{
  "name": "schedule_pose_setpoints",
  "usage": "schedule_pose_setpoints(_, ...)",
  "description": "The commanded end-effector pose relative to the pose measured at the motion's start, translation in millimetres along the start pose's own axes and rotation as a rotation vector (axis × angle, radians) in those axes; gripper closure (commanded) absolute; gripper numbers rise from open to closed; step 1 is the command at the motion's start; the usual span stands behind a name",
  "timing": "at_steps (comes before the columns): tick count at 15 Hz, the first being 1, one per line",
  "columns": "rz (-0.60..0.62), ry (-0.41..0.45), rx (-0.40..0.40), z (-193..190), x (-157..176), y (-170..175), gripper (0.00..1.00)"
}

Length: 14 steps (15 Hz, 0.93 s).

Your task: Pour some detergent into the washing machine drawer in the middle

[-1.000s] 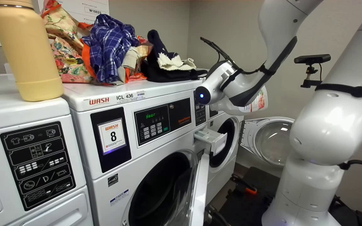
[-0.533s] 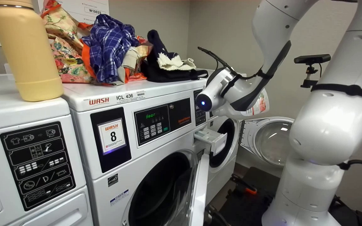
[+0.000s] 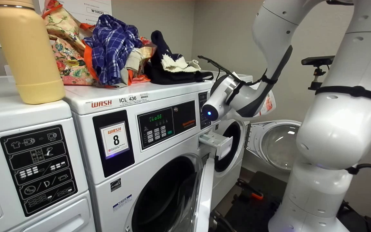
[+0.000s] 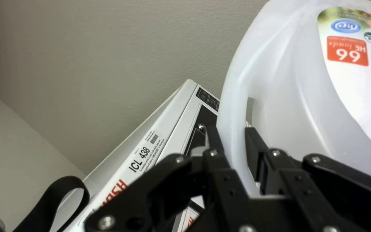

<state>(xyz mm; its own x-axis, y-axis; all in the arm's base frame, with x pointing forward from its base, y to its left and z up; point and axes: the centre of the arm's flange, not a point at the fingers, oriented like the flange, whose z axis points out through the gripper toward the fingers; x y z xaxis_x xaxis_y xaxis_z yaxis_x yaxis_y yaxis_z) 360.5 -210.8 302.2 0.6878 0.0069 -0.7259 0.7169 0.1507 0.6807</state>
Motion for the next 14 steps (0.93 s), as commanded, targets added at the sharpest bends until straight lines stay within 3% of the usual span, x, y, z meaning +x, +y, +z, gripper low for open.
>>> schedule_pose_setpoints(1, -0.035, -0.08, -0.078, 9, -6, 19, 0.94)
schedule_pose_setpoints(14, -0.032, -0.161, -0.161, 4, 7, 33, 0.94)
